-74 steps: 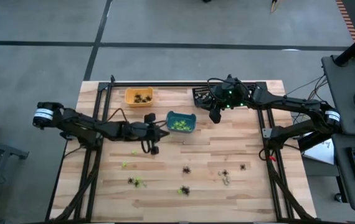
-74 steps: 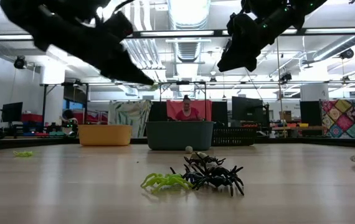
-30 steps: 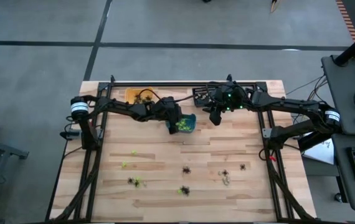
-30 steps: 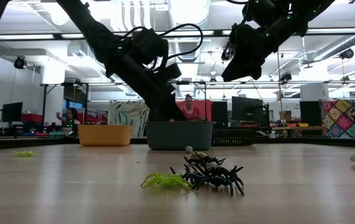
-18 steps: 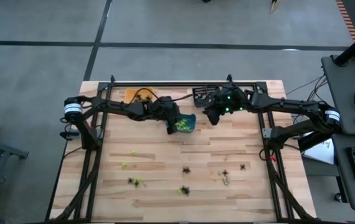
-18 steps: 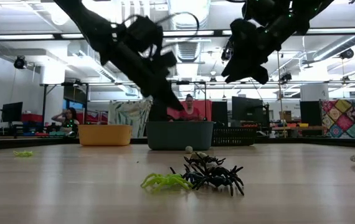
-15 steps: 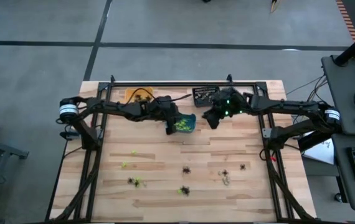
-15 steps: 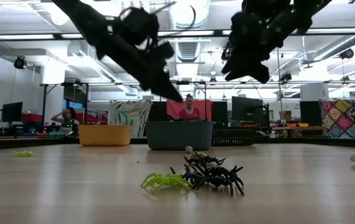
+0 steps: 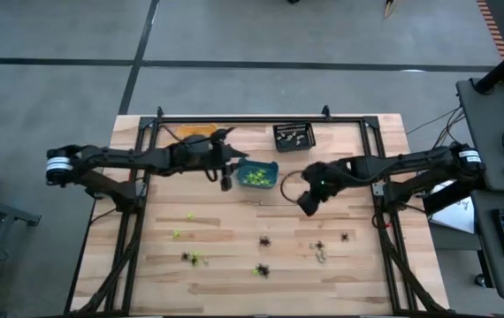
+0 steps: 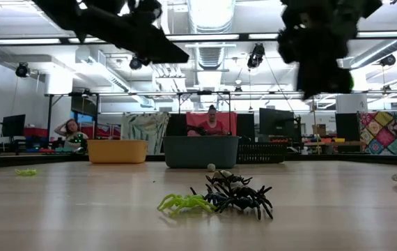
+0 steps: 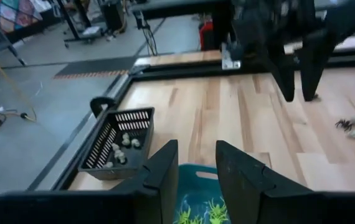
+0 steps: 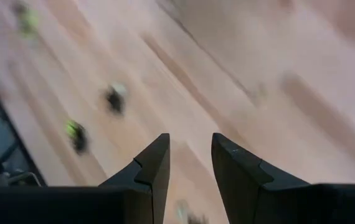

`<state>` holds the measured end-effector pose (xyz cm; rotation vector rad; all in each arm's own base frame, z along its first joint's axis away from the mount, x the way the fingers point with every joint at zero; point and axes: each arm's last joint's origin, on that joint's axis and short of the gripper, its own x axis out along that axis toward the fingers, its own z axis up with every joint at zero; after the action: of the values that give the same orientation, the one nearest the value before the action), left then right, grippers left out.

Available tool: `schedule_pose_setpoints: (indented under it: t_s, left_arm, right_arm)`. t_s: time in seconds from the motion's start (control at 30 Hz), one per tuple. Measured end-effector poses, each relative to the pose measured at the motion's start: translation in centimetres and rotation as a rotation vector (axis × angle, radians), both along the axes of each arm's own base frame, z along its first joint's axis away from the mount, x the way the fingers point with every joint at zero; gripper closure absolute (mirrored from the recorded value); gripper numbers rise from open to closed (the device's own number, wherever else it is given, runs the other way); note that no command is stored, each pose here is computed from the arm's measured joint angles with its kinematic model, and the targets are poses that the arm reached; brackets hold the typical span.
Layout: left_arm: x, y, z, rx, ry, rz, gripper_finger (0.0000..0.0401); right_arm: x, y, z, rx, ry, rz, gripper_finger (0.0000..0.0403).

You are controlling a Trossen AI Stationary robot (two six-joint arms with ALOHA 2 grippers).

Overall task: Sort Halloween decoration
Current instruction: Put the black spider toy into the yellow bin

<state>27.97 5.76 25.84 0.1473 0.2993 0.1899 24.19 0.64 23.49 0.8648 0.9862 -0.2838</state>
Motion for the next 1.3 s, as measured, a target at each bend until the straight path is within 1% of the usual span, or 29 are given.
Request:
schedule_pose_setpoints:
  t_s: [0.2,0.3,0.37,0.43,0.57,0.7,0.9,1.03,1.17,1.3]
  left_arm:
    - [-1.7,-0.3,0.7,0.013,-0.04,-0.001,0.031]
    - [-2.0,-0.4,0.7,0.023,-0.041,-0.002,0.031]
    - [-2.0,-0.4,0.6,0.023,-0.041,-0.001,0.031]
    - [-2.0,-0.4,0.5,0.022,-0.036,-0.001,0.031]
    - [-1.9,-0.3,0.4,0.021,-0.03,0.0,0.031]
    - [-1.8,-0.3,0.5,0.022,-0.037,0.0,0.031]
    - [-1.8,-0.3,0.5,0.024,-0.037,0.0,0.031]
    - [-1.8,-0.3,0.5,0.026,-0.042,0.0,0.031]
    - [-1.8,-0.3,0.5,0.027,-0.042,0.0,0.031]
    - [-1.8,-0.3,0.5,0.027,-0.043,0.0,0.031]
  right_arm:
    - [-2.2,2.1,-1.0,0.093,0.283,-0.119,0.0294]
    - [-3.4,3.1,-1.4,0.112,0.417,-0.189,0.0294]
    - [-3.9,3.9,-1.7,0.119,0.485,-0.214,0.0294]
    - [-4.1,4.7,-2.1,0.134,0.549,-0.219,0.0294]
    - [-3.8,6.2,-3.3,0.18,0.644,-0.19,0.0294]
    - [-3.5,7.5,-4.9,0.181,0.749,-0.147,0.0294]
    - [-3.2,8.5,-6.6,0.135,0.827,-0.126,0.0294]
    - [-3.1,8.6,-7.2,0.105,0.844,-0.129,0.0294]
    - [-2.9,8.7,-7.9,0.048,0.854,-0.129,0.0294]
    - [-2.7,8.8,-8.8,0.03,0.877,-0.106,0.0294]
